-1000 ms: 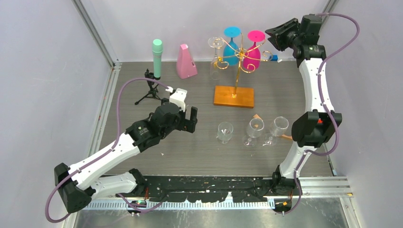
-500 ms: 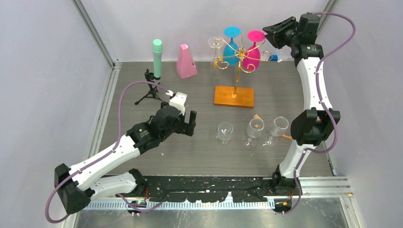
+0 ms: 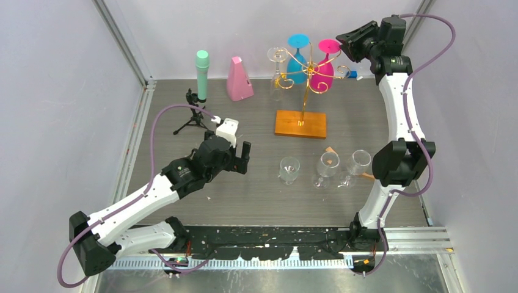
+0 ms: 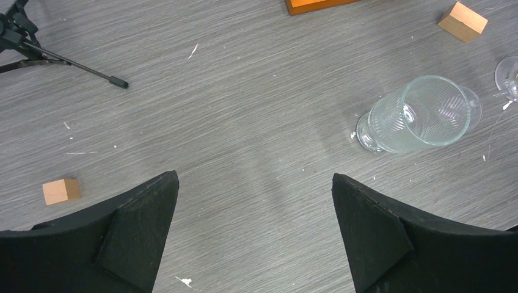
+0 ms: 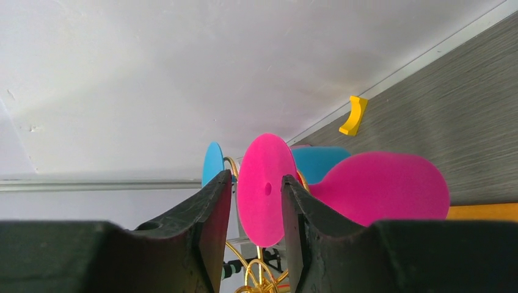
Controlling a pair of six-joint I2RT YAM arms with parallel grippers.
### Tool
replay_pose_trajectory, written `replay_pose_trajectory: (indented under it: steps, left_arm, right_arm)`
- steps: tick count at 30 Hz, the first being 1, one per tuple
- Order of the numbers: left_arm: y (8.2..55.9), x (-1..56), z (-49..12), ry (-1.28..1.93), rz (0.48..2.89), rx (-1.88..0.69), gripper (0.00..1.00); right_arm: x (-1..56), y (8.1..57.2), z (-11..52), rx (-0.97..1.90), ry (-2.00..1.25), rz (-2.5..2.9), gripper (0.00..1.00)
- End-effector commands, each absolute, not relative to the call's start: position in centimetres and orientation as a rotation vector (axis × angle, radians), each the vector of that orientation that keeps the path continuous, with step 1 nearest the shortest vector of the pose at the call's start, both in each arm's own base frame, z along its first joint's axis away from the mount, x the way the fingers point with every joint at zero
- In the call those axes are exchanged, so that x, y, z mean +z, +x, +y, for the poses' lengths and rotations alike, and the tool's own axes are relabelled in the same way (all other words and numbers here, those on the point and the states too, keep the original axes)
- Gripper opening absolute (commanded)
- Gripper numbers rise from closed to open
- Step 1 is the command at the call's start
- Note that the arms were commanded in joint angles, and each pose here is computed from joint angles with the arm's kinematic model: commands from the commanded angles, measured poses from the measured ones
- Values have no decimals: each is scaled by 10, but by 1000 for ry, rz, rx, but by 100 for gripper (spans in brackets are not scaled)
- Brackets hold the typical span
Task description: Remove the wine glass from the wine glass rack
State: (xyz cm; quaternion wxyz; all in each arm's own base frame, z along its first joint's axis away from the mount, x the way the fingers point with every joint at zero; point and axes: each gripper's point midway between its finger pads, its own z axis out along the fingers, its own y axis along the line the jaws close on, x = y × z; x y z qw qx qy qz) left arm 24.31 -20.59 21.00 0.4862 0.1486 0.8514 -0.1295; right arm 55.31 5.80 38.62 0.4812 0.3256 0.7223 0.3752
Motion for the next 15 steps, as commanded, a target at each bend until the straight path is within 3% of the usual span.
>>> replay_pose_trajectory:
  steps: [1,15]
  left_arm:
    - [247,222,-202,336,2027,-313,100]
    - [248,220,-202,335,2028,-305,100]
  right_arm:
    - [437,537,53,868,694,1640,41]
    - [413,547,52,854,729,1688,42]
